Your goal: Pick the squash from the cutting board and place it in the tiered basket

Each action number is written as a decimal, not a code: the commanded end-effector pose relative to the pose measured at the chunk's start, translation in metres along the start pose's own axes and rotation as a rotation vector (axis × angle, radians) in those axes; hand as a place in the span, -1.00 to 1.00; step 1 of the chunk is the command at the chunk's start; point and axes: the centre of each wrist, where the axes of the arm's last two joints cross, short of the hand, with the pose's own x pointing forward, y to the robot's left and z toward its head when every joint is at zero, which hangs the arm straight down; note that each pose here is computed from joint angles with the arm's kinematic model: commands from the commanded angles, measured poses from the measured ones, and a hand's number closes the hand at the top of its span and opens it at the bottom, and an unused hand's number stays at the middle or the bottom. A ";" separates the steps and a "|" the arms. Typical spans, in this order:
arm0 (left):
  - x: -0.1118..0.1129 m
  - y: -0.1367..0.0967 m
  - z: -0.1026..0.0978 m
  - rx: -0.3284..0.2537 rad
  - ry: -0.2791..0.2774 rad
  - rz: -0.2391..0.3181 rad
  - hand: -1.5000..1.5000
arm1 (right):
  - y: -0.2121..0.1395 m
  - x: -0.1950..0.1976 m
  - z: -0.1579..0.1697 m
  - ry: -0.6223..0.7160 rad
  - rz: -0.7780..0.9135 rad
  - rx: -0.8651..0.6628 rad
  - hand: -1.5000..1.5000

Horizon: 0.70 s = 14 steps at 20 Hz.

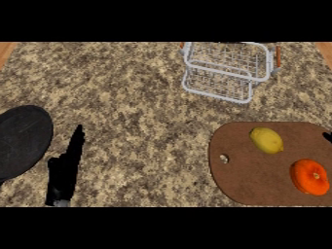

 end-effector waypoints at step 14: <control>-0.001 -0.005 0.004 -0.002 0.027 -0.002 0.00 | 0.020 0.024 -0.037 0.098 0.077 0.130 -1.00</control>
